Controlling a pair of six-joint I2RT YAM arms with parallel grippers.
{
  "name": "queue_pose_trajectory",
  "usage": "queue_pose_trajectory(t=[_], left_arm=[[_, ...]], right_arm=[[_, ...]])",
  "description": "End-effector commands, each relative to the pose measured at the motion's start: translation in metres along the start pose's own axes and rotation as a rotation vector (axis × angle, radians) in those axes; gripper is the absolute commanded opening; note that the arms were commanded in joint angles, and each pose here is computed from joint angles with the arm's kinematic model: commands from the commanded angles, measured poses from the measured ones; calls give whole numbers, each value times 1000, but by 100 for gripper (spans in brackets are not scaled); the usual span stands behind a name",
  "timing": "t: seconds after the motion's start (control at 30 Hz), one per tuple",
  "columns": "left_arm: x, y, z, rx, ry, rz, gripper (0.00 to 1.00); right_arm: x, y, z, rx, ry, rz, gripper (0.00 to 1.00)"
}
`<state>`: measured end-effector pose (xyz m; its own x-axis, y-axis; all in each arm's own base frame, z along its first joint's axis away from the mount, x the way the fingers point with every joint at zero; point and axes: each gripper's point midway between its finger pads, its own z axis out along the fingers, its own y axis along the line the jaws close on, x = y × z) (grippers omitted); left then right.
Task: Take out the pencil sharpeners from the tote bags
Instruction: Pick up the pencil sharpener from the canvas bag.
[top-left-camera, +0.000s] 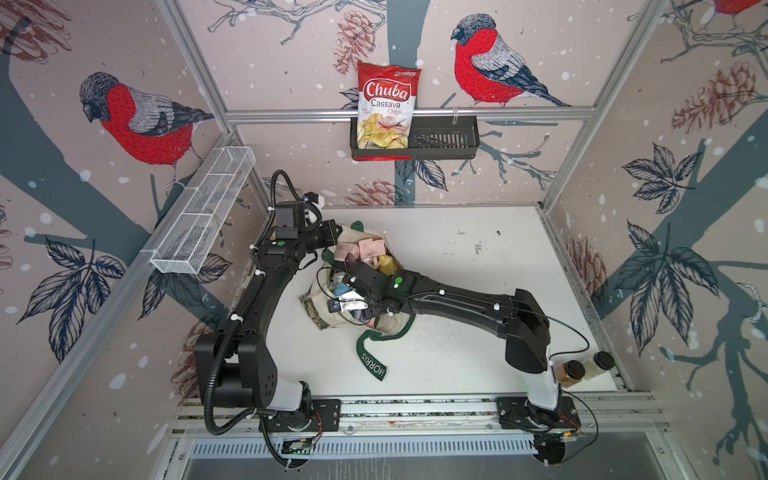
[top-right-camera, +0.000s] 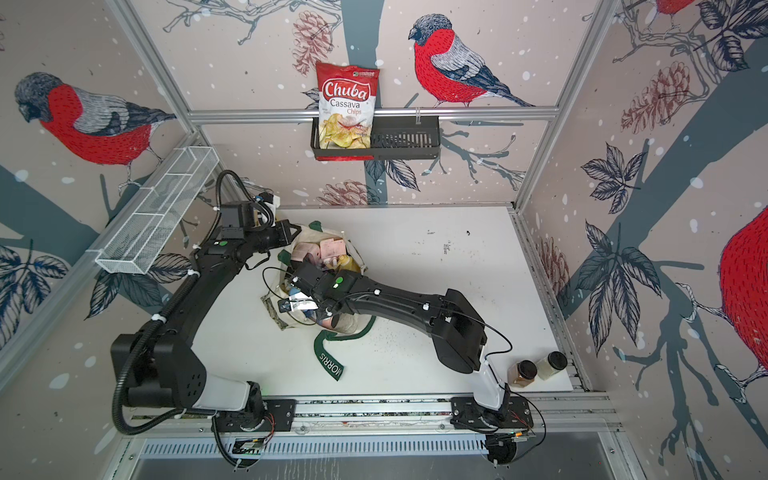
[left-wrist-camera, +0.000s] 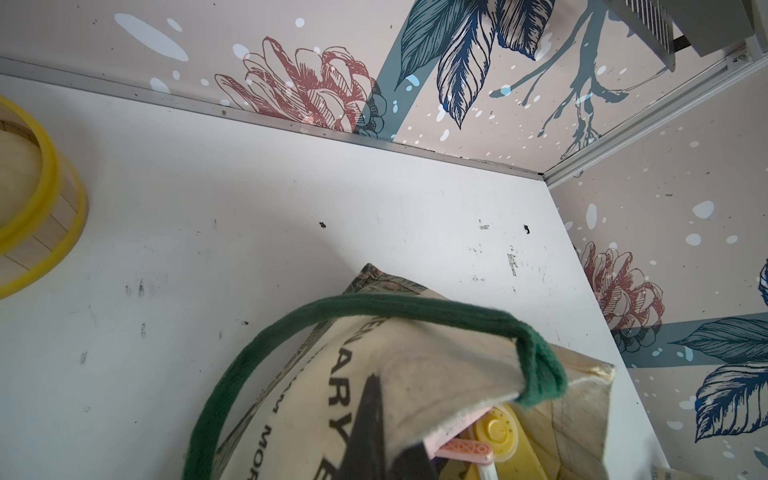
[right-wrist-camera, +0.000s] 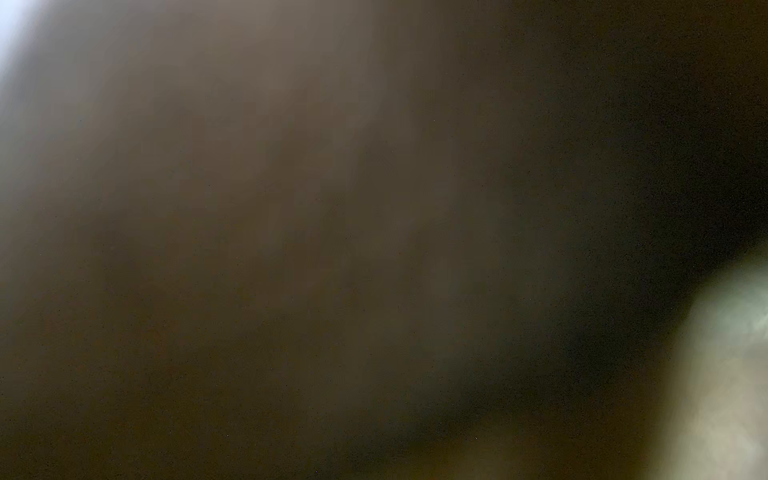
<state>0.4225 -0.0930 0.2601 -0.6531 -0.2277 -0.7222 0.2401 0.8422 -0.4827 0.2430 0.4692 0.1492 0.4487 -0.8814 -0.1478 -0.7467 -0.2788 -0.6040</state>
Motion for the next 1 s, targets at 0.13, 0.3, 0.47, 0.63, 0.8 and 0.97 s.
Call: queue_pose_trajectory(t=[0.13, 0.3, 0.47, 0.63, 0.8, 0.97], left_arm=[[-25, -10, -6, 29, -93, 66, 0], [-25, -11, -6, 30, -94, 68, 0], [-25, -10, -6, 28, -95, 68, 0], [-25, -10, -6, 29, -95, 68, 0], [-25, -10, -7, 29, -94, 68, 0], [-25, -11, -7, 29, -94, 68, 0]], right_arm=[[46, 5, 4, -15, 189, 35, 75], [61, -8, -11, -14, 161, 123, 73], [74, -6, -14, -8, 165, 117, 73], [52, -1, -12, 3, 114, 46, 75], [33, -4, -3, 19, 95, 0, 79], [20, -4, 13, 14, 75, -12, 79]])
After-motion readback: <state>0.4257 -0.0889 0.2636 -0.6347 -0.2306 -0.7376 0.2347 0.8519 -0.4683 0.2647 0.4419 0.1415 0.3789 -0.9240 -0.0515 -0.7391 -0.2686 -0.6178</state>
